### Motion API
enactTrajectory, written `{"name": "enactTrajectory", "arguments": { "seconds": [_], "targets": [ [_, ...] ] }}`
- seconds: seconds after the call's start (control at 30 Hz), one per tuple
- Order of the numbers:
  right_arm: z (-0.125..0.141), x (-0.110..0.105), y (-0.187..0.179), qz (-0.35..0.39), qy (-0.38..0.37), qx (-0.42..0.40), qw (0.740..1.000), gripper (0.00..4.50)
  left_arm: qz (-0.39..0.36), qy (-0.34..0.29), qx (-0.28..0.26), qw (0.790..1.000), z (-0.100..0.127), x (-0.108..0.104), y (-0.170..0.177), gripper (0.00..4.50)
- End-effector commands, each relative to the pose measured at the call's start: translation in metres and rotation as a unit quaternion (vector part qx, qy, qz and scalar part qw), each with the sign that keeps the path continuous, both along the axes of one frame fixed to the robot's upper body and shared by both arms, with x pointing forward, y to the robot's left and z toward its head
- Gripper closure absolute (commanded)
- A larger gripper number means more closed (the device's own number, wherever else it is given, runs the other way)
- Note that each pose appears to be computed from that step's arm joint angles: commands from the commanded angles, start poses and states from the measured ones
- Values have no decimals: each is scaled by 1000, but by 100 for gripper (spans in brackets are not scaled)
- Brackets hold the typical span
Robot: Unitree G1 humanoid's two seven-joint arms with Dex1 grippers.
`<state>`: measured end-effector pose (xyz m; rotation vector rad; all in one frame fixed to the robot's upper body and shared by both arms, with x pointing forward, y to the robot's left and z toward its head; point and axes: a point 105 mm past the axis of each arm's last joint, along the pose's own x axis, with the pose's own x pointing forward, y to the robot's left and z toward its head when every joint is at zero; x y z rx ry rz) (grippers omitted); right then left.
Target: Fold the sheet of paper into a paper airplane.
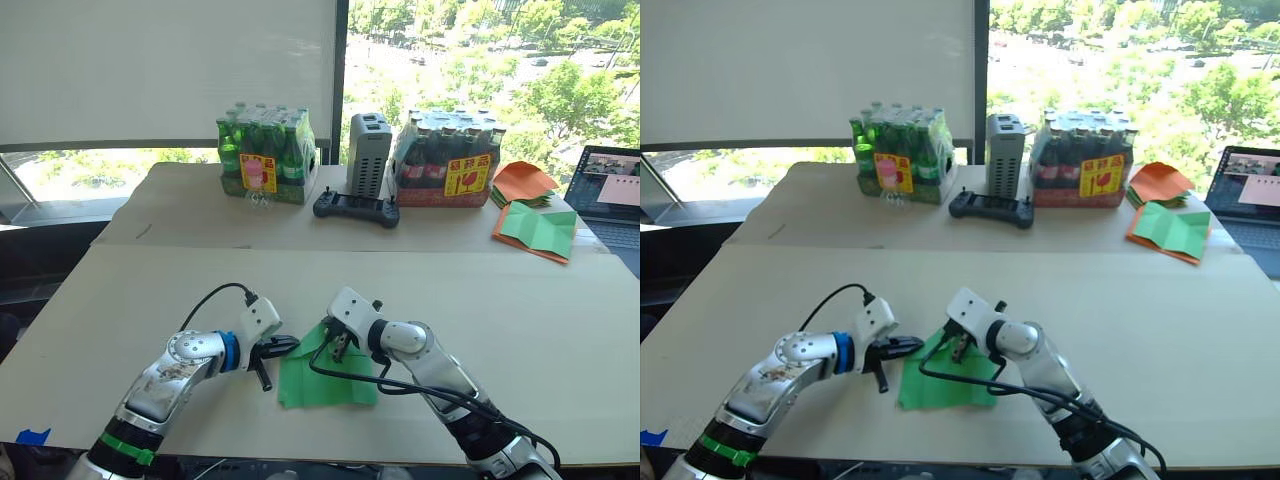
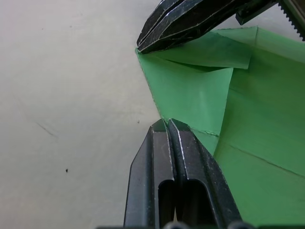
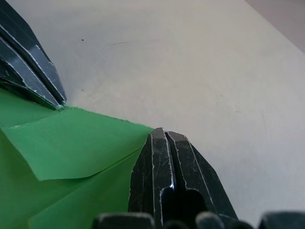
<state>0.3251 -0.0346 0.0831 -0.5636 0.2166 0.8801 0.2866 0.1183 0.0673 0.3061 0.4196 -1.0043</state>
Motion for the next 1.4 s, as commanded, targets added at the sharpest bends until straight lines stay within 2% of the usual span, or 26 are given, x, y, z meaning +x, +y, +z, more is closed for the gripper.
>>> {"name": "enactTrajectory", "arguments": {
  "seconds": [0.03,0.37,0.6,0.73,0.9,0.97,1.17,1.3,1.4],
  "targets": [
    [-14,-6,1,5,30,-8,999,450,14,66,34,997,-29,-19,18,441],
    [-14,-7,3,9,30,-7,999,450,28,72,54,996,-26,-34,41,441],
    [-13,-6,3,9,30,-5,999,450,45,47,42,997,-12,-22,43,441],
    [-6,-4,4,5,25,7,1000,450,40,14,18,999,14,-15,41,441],
    [-3,-4,3,4,26,14,1000,450,51,-33,-50,997,53,4,33,441],
    [-1,-4,4,1,31,24,999,450,48,-42,-69,996,59,9,25,441],
    [10,-2,3,-4,30,42,999,450,3,-27,-60,998,37,3,-6,441],
    [37,-4,-8,2,19,72,997,450,-5,0,-81,997,25,2,-19,441],
    [51,-7,-21,0,24,94,995,450,-10,4,-69,998,18,2,-19,441]
  ]
}}
